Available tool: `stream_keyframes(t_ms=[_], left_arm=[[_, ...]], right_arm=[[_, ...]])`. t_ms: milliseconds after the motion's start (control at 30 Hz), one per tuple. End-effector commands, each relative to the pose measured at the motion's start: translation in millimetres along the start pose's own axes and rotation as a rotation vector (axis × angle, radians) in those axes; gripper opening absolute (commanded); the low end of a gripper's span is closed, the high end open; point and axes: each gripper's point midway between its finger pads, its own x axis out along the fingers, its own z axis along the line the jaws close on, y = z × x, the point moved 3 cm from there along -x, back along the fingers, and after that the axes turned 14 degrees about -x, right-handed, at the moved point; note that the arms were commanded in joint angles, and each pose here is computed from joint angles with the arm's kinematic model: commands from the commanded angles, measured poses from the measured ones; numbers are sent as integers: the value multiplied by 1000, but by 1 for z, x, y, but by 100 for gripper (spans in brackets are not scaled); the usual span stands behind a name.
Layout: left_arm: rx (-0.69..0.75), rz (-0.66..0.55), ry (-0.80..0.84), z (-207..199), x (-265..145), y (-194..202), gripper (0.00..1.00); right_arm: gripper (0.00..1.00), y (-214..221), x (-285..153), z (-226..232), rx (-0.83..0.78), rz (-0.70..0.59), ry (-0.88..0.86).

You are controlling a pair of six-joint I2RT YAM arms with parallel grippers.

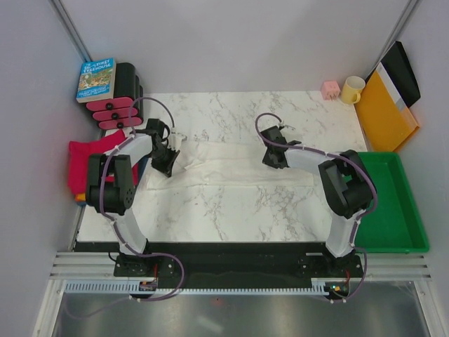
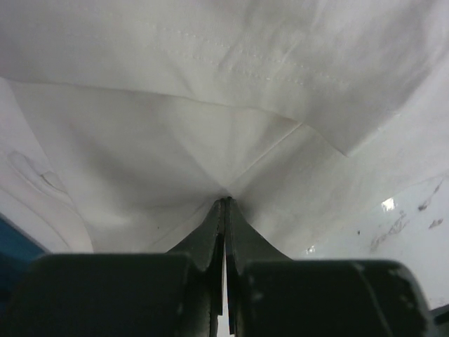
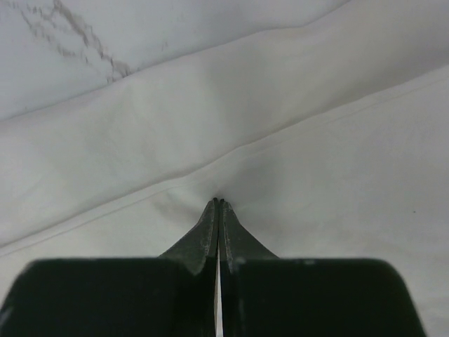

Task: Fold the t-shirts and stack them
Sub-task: Fold the other side of the tshirt into a rectangle

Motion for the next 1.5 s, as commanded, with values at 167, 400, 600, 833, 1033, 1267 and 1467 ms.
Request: stream_keyframes(t_ms=[167,400,600,833,1033,1267,1467], left_arm=[[85,15,10,-6,-43,49,2],[-65,-268,54,7,-106,7,54],[-103,-503,91,-8,-169,-18,84],[-174,-521,92,-9,-168,2,77],[-210,-480,92,-7,-150,17,76],[-232,-438,73,-2,-136,27,75],[-245,-399,56,2,-123,35,72]], right_arm=[[0,80,-37,-8,-27,160,16],[37,7,-67,22,-125,-50,-62],[59,-36,-106,99,-446,-167,-278],[59,-8,-112,173,-787,-213,-350],[59,23,-115,225,-843,-214,-476],[59,38,-126,262,-873,-253,-566],[58,50,-146,285,-911,-324,-630]])
